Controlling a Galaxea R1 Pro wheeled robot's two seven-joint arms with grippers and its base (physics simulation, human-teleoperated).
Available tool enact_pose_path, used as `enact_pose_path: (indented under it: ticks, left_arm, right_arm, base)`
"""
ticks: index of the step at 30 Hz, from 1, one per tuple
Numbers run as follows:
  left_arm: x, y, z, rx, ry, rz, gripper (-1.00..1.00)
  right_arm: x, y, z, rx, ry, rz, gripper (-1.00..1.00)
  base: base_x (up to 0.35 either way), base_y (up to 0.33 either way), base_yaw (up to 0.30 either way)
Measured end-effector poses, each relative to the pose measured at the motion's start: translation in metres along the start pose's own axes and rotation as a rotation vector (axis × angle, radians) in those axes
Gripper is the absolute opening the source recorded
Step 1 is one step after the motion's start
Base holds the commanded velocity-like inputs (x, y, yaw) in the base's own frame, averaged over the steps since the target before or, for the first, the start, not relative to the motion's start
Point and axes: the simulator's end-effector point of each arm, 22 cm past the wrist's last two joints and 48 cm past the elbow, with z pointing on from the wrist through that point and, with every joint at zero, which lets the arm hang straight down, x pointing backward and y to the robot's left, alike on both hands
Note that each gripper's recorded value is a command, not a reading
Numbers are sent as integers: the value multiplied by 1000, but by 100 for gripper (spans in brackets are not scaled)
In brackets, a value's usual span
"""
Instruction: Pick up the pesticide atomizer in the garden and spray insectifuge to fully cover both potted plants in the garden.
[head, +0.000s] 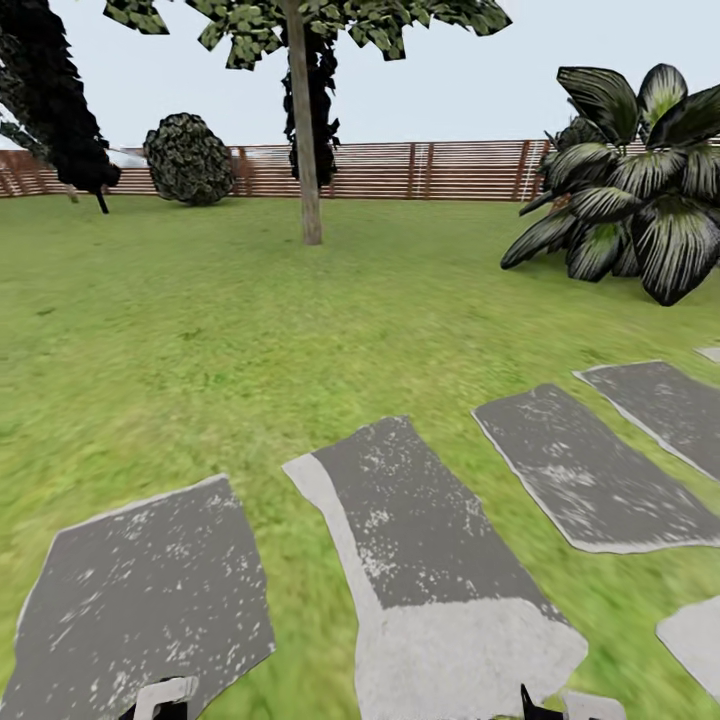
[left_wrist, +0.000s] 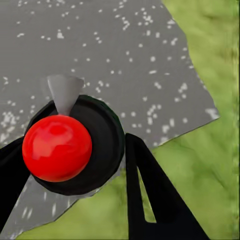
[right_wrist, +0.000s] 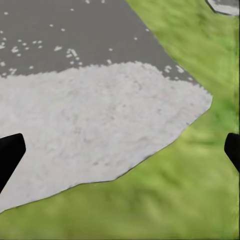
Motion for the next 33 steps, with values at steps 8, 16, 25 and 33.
enact_pose_path:
  ticks: [8, 16, 25, 33]
  left_arm:
    - [0, 0, 0, -1, 0, -1, -100]
    - [0, 0, 0, 0, 0, -1, -100]
    - [0, 0, 0, -1, 0, 0, -100]
    - [0, 0, 0, -1, 0, -1, -100]
  right_arm:
    - [0, 0, 0, 0, 0, 0, 100]
    - [0, 0, 0, 0, 0, 0, 100]
    - [0, 0, 0, 0, 0, 0, 100]
    - [0, 0, 0, 0, 0, 0, 100]
  base:
    - [90, -273, -300]
    - [126, -273, -300]
    - [134, -273, -300]
    - [141, -273, -300]
